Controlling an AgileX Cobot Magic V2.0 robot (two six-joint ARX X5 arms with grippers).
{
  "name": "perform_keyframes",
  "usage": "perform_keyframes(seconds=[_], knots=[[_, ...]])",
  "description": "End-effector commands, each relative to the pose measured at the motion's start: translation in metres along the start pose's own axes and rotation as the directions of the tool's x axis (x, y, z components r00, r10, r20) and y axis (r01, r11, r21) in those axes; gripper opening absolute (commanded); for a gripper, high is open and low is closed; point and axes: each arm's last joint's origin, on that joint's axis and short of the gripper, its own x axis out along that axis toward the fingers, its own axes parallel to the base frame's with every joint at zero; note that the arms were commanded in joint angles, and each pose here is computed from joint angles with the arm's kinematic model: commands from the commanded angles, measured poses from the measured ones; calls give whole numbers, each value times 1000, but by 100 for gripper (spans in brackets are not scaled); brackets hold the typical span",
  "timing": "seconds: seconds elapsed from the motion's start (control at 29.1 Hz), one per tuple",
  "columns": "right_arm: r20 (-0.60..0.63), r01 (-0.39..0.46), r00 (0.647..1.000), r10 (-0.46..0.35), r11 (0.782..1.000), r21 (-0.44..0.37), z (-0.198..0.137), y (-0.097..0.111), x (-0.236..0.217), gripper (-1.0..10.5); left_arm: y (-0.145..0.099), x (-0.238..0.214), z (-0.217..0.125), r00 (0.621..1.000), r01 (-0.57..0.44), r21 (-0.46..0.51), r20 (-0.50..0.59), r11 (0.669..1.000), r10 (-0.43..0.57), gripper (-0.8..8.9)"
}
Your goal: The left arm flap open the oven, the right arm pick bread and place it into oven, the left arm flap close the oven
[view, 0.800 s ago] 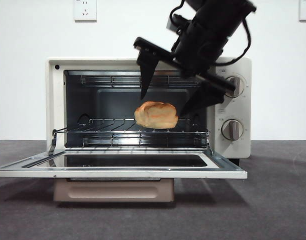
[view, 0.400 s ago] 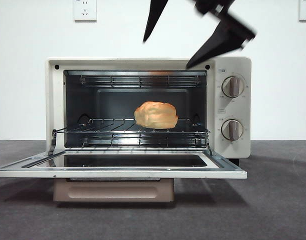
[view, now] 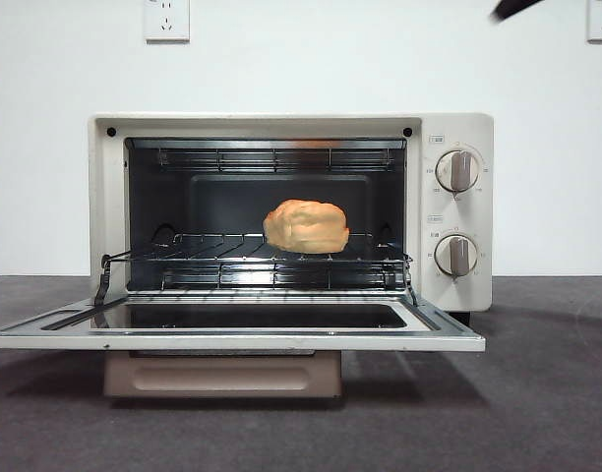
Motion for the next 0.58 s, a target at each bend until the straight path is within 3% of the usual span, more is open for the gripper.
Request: perform_keyframes(seconds=[0.03, 0.17, 0.27, 0.45, 0.58], knots=[[1, -3, 1000, 3, 998, -64, -7, 0, -23, 433, 7, 20, 9, 995, 78, -20, -55, 997, -79, 11], [-13, 23, 1000, -24, 997, -68, -22, -6, -47, 433, 29, 45, 16, 994, 29, -83, -102, 996, -37, 11], [-5, 63, 998, -63, 996, -68, -33, -10, -63, 433, 51, 63, 16, 990, 53, -190, -118, 980, -76, 11], [39, 89, 995, -87, 995, -54, -47, -16, -86, 433, 82, 89, -5, 984, 78, -372, -121, 925, -132, 11], [95, 99, 991, -94, 994, -42, -53, -18, -99, 433, 91, 109, -36, 972, 95, -489, -145, 867, -188, 11]])
